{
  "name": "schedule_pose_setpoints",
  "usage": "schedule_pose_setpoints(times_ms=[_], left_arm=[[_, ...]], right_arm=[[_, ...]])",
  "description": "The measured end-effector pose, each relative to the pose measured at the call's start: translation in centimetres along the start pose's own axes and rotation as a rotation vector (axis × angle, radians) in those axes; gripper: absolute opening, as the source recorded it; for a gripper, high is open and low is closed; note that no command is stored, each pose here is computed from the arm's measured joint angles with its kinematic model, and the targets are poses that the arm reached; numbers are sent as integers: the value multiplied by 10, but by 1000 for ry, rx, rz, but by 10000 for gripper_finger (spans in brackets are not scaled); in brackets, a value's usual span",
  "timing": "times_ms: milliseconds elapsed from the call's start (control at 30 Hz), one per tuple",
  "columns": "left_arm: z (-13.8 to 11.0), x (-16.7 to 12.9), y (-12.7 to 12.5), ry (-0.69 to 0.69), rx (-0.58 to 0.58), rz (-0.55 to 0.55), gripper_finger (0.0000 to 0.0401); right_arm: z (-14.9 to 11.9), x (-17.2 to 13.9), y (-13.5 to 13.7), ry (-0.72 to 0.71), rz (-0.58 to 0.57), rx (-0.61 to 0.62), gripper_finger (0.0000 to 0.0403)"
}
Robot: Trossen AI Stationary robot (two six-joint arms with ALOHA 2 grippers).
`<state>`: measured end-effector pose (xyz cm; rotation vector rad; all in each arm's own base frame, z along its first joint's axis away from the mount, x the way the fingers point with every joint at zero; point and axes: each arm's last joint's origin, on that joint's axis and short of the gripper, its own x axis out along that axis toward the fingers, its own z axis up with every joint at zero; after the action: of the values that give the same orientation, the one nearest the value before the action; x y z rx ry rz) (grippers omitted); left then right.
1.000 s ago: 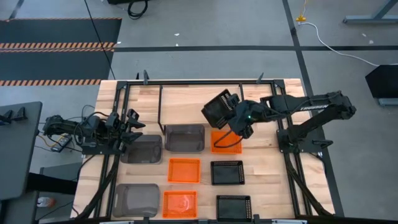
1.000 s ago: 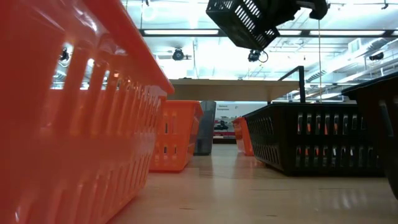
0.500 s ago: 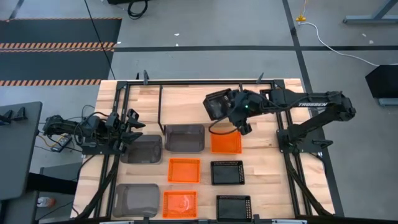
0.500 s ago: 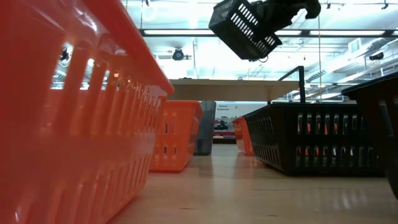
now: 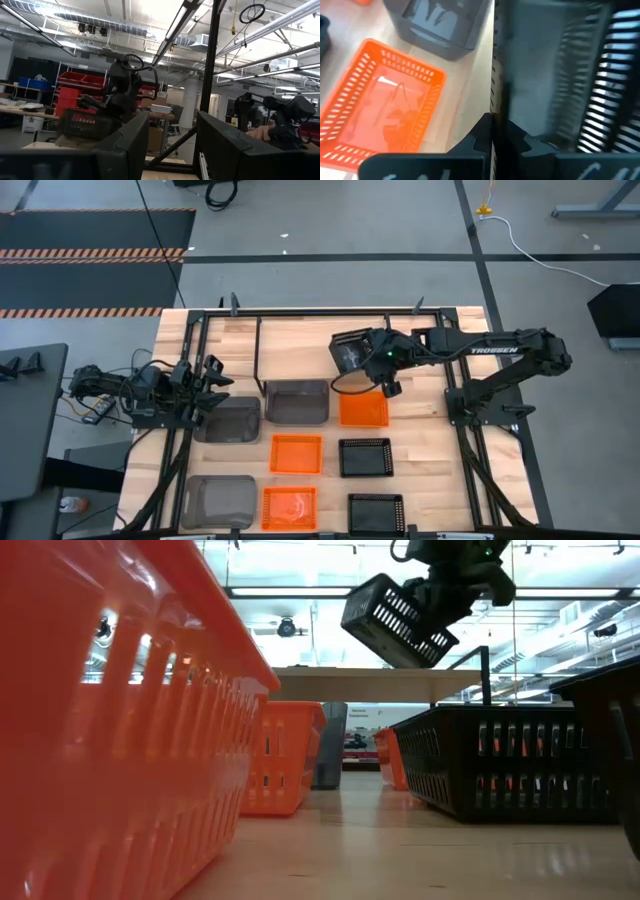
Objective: Stack baskets on shelf by color
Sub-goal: Put the top black bin on the shelf
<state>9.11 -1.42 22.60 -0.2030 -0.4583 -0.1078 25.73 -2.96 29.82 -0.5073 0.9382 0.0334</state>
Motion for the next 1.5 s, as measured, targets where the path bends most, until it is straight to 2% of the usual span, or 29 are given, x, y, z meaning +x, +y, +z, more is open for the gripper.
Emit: schedule_pose_setpoints(times_ms=[133, 333, 567, 733, 833, 967, 1100, 1267, 1500], left_arm=[[0, 0, 0, 0, 0, 0, 172], [0, 0, 0, 1, 0, 0, 172], [-1, 0, 0, 5, 0, 1, 172], [-1, 0, 0, 6, 0, 1, 172], [-1, 0, 0, 6, 1, 1, 172], [-1, 0, 0, 6, 1, 3, 172], [-1, 0, 1, 5, 1, 22, 172], [-1, 0, 1, 5, 1, 25, 172], [-1, 0, 1, 9, 2, 29, 172]], right_arm=[[-1, 0, -2, 13, -27, 36, 44], [0, 0, -5, -3, -50, 181, 86], [4, 0, -7, -47, -69, 195, 129], [14, -2, -12, -153, -116, 223, 145], [25, -5, -17, -279, -153, 328, 148], [36, -10, -24, -442, -157, 575, 151], [39, -12, -26, -501, -117, 788, 152], [37, -7, -23, -466, -74, 869, 152], [49, 16, -25, -380, -13, 884, 152]])
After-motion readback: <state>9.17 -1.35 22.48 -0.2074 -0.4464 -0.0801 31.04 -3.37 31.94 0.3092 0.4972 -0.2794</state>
